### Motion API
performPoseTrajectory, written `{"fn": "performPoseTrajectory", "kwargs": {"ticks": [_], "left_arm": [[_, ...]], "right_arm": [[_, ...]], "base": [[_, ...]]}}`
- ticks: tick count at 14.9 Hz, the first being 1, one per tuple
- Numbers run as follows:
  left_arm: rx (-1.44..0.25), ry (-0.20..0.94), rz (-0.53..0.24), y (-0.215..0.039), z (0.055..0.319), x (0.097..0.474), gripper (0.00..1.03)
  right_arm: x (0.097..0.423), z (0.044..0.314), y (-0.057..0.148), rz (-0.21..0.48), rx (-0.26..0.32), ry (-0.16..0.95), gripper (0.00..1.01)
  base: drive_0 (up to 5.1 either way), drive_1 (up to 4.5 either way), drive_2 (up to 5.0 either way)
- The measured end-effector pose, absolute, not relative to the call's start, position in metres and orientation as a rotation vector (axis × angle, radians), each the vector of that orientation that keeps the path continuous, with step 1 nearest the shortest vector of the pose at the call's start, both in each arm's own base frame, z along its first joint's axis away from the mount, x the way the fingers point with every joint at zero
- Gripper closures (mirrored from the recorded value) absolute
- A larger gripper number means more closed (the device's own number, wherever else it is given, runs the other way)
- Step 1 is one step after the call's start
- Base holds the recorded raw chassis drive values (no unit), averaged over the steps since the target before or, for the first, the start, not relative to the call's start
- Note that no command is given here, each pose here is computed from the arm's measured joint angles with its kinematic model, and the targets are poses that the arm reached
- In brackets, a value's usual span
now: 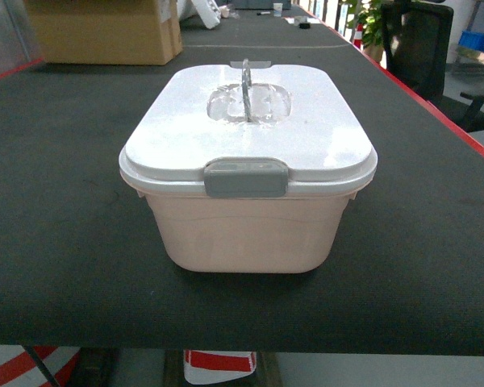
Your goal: Pick capacitor and pack into box
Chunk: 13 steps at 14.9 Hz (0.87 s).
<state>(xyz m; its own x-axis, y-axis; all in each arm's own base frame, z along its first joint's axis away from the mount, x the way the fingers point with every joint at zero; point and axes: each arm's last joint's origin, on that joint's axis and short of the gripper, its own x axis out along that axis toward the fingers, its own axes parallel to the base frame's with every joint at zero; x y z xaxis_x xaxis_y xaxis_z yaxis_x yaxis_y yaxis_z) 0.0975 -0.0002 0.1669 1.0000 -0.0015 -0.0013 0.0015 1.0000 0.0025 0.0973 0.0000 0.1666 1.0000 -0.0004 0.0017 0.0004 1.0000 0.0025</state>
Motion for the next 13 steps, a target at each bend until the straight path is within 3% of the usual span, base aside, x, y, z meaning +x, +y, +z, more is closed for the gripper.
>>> {"fn": "performPoseTrajectory", "kwargs": {"ticks": [13], "left_arm": [[0.002, 0.001, -0.002, -0.0002, 0.1669, 0.0975, 0.05]], "right_arm": [[0.0973, 0.1666, 0.0, 0.0, 0.002, -0.002, 0.03]], "base": [[0.0, 0.0, 0.0]]}}
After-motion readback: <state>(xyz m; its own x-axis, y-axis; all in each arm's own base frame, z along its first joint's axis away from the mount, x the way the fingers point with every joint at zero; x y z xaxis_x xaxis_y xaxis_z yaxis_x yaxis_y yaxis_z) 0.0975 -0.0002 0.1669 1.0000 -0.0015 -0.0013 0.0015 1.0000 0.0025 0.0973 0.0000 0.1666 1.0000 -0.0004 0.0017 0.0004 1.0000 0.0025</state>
